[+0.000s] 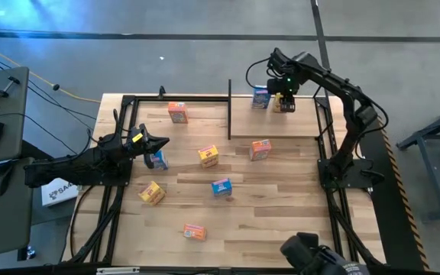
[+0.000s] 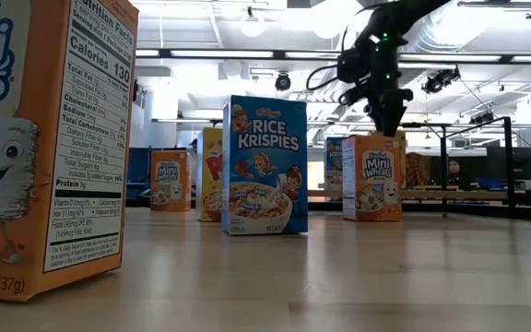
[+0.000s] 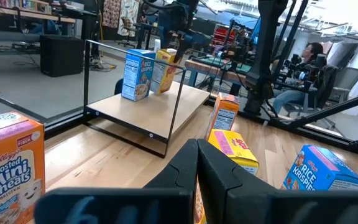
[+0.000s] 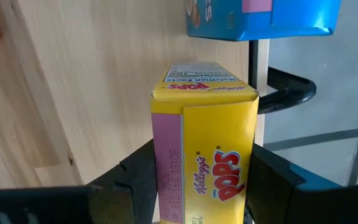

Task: Stack cereal on shelf
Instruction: Put the bottom right yellow cereal box on the shelf aligned with the other blue cereal box, then put the middle right orange cereal box on the shelf aligned with the other yellow cereal box

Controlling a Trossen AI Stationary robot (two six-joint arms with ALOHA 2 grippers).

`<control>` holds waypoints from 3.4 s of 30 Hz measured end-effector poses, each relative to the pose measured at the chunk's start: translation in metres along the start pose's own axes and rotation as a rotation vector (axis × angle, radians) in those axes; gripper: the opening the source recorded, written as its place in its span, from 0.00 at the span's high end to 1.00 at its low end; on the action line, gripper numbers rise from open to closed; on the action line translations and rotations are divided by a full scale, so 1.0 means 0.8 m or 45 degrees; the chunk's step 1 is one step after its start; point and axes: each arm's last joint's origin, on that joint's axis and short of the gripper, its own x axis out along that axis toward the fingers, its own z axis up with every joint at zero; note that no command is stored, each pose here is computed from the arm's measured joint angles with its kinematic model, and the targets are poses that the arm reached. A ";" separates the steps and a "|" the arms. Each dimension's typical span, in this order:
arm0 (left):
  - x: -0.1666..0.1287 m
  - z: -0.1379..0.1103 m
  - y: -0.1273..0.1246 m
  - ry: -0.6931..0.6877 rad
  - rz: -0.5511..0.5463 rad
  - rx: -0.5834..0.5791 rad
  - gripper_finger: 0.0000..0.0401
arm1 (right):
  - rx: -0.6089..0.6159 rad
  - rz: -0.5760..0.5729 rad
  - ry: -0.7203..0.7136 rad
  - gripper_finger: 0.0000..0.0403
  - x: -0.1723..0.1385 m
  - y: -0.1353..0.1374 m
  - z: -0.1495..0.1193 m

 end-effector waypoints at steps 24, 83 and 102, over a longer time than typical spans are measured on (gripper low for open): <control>0.000 0.001 0.000 -0.009 -0.001 -0.002 1.00 | 0.041 -0.102 0.022 0.55 0.004 -0.007 0.004; 0.000 0.003 -0.001 -0.027 -0.008 -0.001 1.00 | 0.178 0.041 -0.671 0.91 -0.101 0.115 0.009; 0.000 0.003 -0.001 -0.036 -0.009 -0.004 1.00 | 0.224 0.158 -0.593 0.26 -0.044 0.244 0.006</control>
